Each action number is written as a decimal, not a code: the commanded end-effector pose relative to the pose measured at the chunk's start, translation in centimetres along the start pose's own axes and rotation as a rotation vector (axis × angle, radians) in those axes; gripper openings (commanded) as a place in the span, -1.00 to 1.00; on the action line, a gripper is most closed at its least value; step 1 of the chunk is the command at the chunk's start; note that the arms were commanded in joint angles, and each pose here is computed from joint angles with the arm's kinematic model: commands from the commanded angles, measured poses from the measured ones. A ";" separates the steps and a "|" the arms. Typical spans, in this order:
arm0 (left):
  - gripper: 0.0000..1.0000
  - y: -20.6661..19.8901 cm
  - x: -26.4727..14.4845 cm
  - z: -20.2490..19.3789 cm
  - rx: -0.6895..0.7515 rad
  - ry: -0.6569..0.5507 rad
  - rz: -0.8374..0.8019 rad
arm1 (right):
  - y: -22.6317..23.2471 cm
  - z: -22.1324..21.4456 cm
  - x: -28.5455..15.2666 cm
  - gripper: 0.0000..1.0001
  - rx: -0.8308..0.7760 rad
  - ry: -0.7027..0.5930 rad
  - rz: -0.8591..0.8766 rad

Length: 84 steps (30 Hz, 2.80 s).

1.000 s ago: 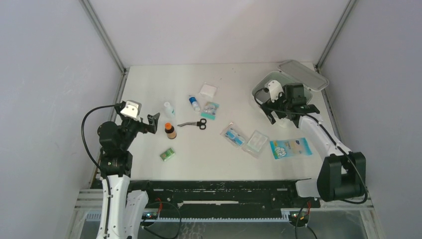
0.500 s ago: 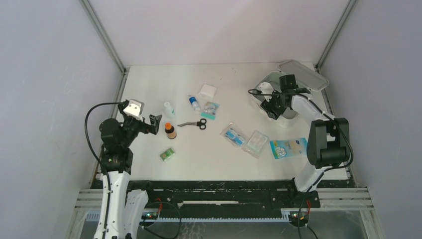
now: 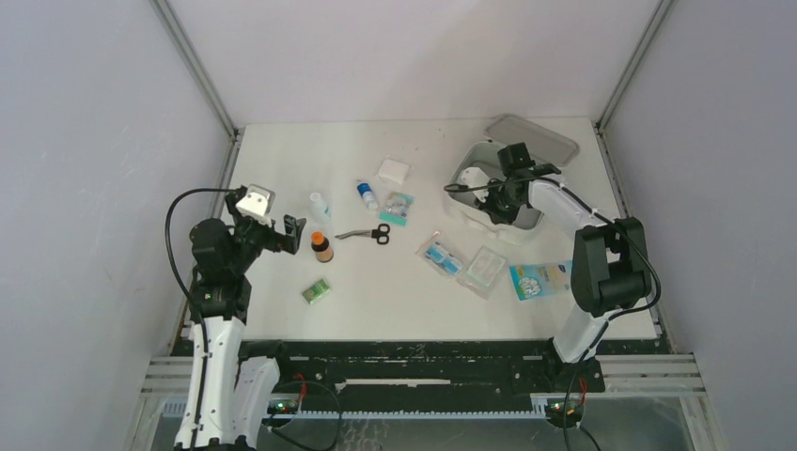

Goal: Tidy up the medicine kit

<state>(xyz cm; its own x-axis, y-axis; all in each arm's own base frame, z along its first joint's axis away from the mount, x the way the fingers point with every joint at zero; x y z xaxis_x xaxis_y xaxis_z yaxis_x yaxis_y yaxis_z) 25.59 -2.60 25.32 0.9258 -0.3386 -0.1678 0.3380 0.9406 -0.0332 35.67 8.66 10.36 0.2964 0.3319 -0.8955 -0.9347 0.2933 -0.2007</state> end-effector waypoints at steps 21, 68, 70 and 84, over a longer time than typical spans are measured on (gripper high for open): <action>0.99 0.8 0.8 1.7 0.029 0.036 -0.006 | 5.1 3.6 -2.5 0.31 -0.066 -0.061 0.089; 0.86 -1.1 3.1 -8.2 0.161 0.485 -0.220 | 9.6 11.6 -6.6 0.45 0.057 -0.471 -0.029; 0.86 -1.5 3.2 -9.0 0.173 0.515 -0.243 | 9.7 11.3 -6.4 0.43 0.054 -0.465 -0.028; 0.54 -1.3 5.2 -12.2 0.232 0.625 -0.290 | 9.3 10.8 -6.3 0.40 0.011 -0.427 -0.067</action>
<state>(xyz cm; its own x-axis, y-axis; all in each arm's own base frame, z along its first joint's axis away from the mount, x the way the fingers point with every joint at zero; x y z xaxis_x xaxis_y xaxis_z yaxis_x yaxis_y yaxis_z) 26.92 -5.00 12.55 0.5514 -0.4235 -0.7188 0.6165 0.7873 0.0091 26.80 18.69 17.94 0.3911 0.6489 -0.6527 -0.9147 0.3522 -0.1981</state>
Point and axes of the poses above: each gripper's point midway between its finger pads, its own x axis out along the fingers, its own y axis along the line the jaws close on, z = x × y, the point moved 3 cm from there along -x, back along the fingers, and after that the axes turned 9 degrees about -x, right-handed, at the moved point
